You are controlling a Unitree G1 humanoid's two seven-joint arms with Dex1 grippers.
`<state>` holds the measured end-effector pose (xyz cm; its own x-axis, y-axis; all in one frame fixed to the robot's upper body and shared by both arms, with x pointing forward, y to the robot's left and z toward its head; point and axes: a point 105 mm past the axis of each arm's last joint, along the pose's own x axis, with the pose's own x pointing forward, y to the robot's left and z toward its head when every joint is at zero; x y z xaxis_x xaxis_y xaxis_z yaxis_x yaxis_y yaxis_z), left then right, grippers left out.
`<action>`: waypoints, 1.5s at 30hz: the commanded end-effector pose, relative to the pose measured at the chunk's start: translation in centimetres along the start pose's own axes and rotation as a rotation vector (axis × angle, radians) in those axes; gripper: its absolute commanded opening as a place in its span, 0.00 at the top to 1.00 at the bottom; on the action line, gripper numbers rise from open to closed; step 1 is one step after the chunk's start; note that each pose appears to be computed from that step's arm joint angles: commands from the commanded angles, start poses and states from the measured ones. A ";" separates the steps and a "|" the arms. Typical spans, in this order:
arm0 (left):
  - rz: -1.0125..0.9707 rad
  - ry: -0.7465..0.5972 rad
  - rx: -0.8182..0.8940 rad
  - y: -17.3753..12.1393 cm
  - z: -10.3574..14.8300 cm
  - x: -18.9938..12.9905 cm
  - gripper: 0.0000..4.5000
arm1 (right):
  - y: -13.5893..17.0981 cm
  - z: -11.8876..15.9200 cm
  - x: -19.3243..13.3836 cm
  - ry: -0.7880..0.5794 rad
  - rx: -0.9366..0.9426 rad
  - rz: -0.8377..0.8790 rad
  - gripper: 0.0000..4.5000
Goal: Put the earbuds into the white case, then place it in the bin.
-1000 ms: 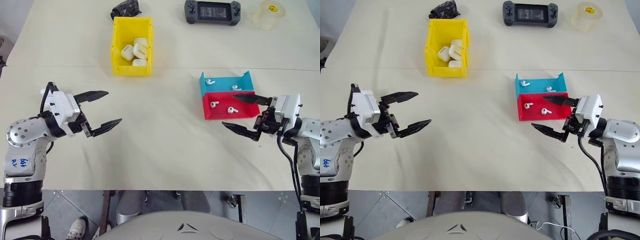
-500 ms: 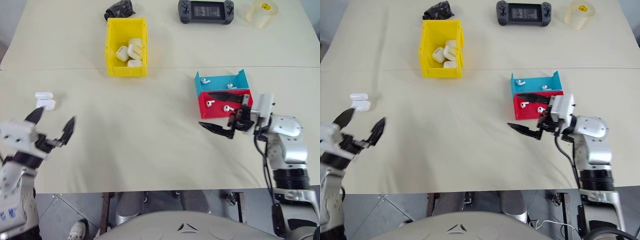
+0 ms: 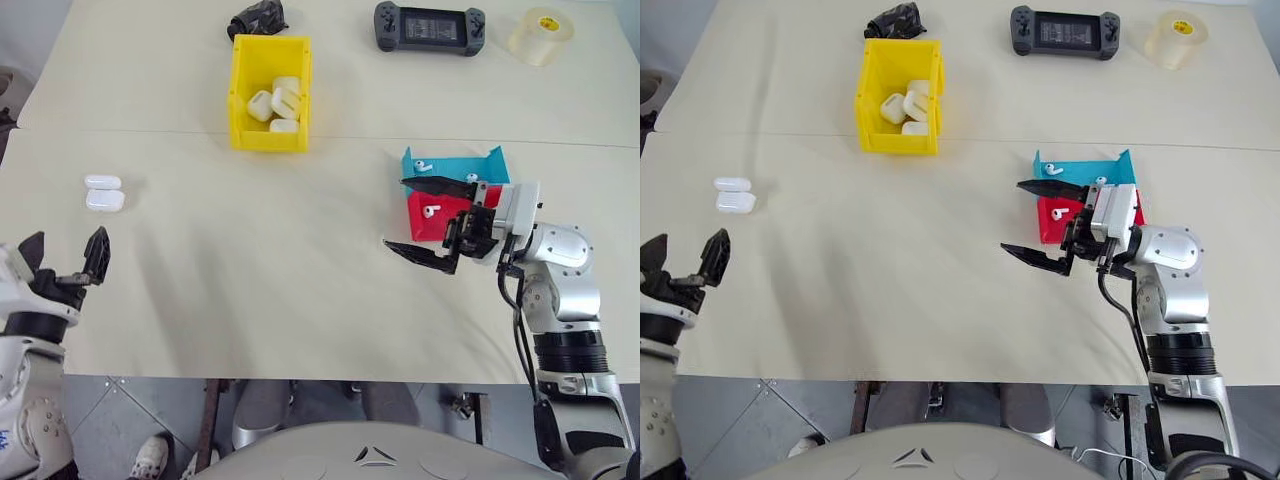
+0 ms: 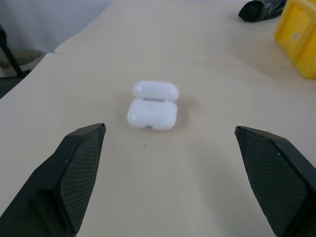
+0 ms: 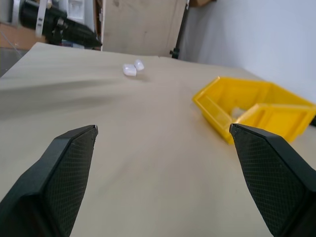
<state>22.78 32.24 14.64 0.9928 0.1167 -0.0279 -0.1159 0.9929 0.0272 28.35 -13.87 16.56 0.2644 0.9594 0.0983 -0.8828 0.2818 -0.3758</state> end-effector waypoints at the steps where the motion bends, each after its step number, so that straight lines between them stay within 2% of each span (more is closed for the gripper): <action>1: 0.043 0.134 0.062 1.9 2.3 1.9 0.01 | -0.2 1.3 -1.0 0.005 0.001 -0.001 0.00; 3: 0.058 0.271 0.056 3.3 2.8 2.9 0.01 | 0.1 1.5 -1.1 0.018 0.009 0.012 0.00; 6: 0.026 0.376 0.042 4.0 3.2 4.0 0.01 | 0.4 1.9 -0.8 0.019 0.011 0.037 0.00; 12: -0.080 0.560 0.034 4.0 1.8 5.7 0.01 | 0.9 2.8 0.0 0.000 0.000 0.067 0.00; 17: -0.101 0.581 0.055 4.4 1.4 7.8 0.01 | 1.3 3.2 0.4 -0.010 -0.009 0.064 0.00; 26: -0.156 0.628 0.063 3.0 1.2 10.3 0.01 | 1.6 3.5 0.6 -0.016 -0.012 0.050 0.00; 33: -0.115 0.707 0.059 3.2 0.3 10.5 0.01 | 1.7 3.6 0.7 -0.022 -0.016 0.037 0.00; 40: -0.116 0.719 0.021 3.0 -0.3 10.6 0.01 | 1.7 3.4 0.7 -0.021 -0.012 0.026 0.00; 43: -0.126 0.719 -0.005 2.4 -0.6 10.9 0.14 | 1.6 3.4 0.8 -0.020 -0.016 0.022 0.00; 45: -0.128 0.721 -0.010 2.3 -0.7 10.9 0.28 | 1.6 3.4 0.8 -0.019 -0.017 0.020 0.00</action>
<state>33.41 36.12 14.18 0.7427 0.0002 -0.6696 -0.0042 1.0000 -0.0044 26.12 -12.81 18.42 0.2500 0.9641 0.0896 -0.8949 0.2654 -0.3588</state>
